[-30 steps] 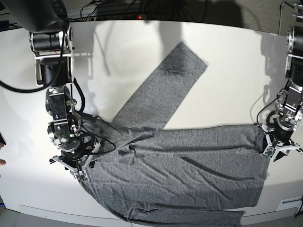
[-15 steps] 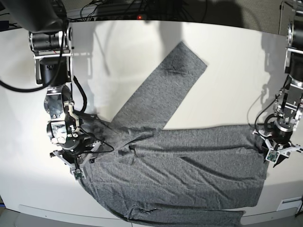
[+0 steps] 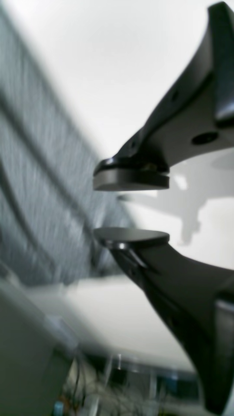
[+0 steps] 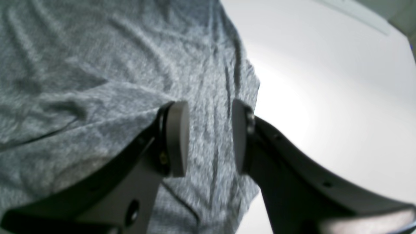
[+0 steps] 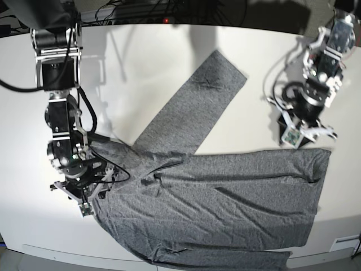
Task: Fold the T-shirt properly
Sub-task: 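Move left gripper up to the sleeve cuff and grasp it, then pull the sleeve cuff with left gripper to straighten the sleeve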
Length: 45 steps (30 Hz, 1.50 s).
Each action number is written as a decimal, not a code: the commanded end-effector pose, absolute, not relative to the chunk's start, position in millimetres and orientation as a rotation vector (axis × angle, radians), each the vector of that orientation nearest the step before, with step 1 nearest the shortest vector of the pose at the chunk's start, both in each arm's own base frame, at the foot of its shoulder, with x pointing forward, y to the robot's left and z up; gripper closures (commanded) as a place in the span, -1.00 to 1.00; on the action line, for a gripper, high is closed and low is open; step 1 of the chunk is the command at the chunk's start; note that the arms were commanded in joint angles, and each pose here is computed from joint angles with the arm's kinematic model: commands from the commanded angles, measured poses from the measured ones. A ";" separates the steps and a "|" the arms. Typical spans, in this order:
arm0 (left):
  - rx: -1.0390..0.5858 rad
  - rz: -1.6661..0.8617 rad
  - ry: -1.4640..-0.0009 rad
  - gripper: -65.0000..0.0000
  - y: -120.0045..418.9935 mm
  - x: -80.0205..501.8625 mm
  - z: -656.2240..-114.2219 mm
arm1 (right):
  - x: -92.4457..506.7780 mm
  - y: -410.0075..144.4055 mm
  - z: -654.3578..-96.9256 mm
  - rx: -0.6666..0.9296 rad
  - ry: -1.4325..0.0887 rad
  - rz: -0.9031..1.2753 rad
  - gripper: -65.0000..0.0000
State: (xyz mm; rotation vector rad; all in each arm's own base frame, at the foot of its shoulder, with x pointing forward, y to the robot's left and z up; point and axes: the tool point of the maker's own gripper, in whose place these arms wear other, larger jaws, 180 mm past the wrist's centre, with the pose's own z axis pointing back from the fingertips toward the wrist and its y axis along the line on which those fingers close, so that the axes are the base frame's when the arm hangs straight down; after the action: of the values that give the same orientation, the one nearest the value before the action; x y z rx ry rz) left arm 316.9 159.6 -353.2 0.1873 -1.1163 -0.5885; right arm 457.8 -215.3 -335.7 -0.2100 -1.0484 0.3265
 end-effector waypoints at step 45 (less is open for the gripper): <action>-0.036 -0.928 -0.882 1.00 8.3 151.5 -438.9 | 465.8 -230.8 -283.1 -0.266 -1.168 0.314 0.31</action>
State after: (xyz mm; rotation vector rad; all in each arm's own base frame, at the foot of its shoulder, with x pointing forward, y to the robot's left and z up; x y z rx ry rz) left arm 150.1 6.4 -439.9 -0.0485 -0.8850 -0.9286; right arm 454.6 -226.8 -308.8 -0.2485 -1.0985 0.3178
